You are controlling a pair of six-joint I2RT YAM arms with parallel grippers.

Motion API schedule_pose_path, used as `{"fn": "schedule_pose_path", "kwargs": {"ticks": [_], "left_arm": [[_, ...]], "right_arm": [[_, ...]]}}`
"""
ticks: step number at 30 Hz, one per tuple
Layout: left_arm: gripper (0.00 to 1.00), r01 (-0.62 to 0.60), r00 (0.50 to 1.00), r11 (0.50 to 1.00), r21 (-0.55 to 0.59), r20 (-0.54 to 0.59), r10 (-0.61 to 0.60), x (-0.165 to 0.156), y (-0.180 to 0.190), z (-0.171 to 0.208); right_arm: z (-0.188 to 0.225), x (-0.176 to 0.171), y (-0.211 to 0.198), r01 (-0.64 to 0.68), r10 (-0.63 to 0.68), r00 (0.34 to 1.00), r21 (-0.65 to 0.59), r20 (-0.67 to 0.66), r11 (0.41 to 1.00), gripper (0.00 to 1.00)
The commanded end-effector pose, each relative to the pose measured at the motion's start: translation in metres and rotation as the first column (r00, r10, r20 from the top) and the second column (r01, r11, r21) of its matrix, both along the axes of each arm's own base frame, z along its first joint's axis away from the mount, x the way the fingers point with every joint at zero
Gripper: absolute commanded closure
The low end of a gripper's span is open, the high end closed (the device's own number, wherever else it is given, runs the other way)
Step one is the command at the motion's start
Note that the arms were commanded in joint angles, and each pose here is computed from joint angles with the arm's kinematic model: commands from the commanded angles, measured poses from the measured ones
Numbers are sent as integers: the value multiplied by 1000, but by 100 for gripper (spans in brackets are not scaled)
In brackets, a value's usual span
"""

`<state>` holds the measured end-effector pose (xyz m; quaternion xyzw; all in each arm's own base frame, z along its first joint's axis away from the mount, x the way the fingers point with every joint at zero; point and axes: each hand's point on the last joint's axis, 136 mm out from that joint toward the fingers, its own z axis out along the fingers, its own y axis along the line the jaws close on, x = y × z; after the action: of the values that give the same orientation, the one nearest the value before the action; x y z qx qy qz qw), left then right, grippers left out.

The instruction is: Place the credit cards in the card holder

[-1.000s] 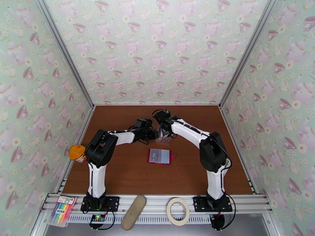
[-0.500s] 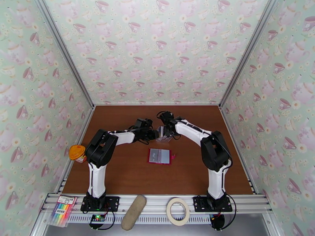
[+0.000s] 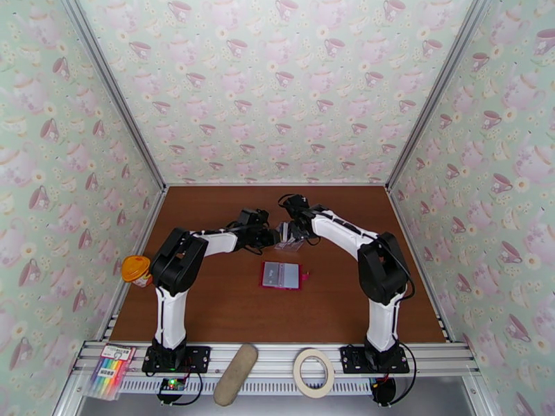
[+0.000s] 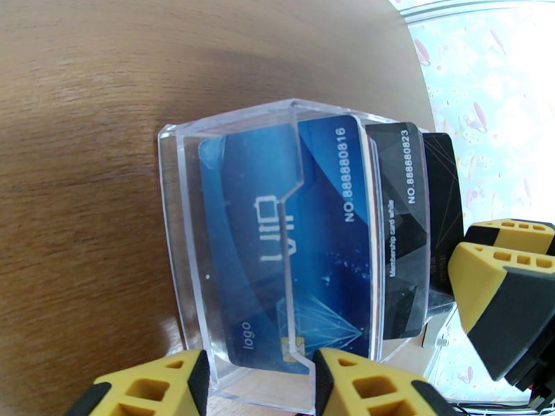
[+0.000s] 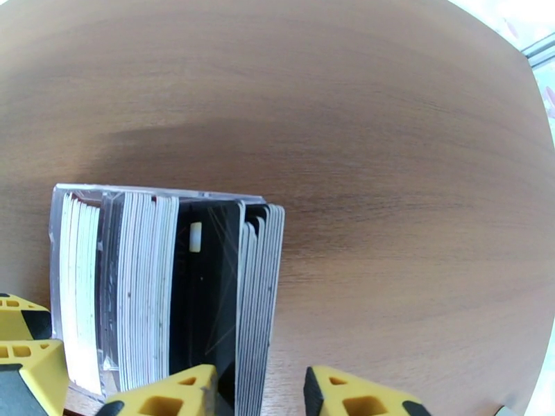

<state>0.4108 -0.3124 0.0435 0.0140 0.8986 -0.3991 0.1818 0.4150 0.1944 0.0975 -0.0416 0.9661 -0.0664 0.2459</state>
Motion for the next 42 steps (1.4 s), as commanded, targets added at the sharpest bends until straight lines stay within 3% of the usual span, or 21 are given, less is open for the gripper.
{"fn": "schedule_pose_path", "kwargs": {"ticks": [1,17,22,35,38,42], "left_arm": [[56,-2,997,999,40,-82,5,-8,4,-29],[56,-2,996,999,41,-87,6,-8,5,-30],[56,0,996,999,41,-91,4,-9,4,-32],[56,-2,996,999,41,-91,6,-8,5,-31],[56,-3,996,999,41,-91,6,-8,5,-31],[55,-4,996,999,41,-91,8,-8,6,-31]], "right_arm": [[13,0,-4,7,-7,1000,0,12,1000,65],[12,0,2,-8,9,1000,18,-6,1000,100],[15,-1,19,-35,36,999,97,-13,995,100],[10,-5,37,-59,64,997,144,-32,988,100],[6,-6,39,-59,66,997,154,-44,986,91],[5,-6,42,-59,68,997,170,-47,984,88]]}}
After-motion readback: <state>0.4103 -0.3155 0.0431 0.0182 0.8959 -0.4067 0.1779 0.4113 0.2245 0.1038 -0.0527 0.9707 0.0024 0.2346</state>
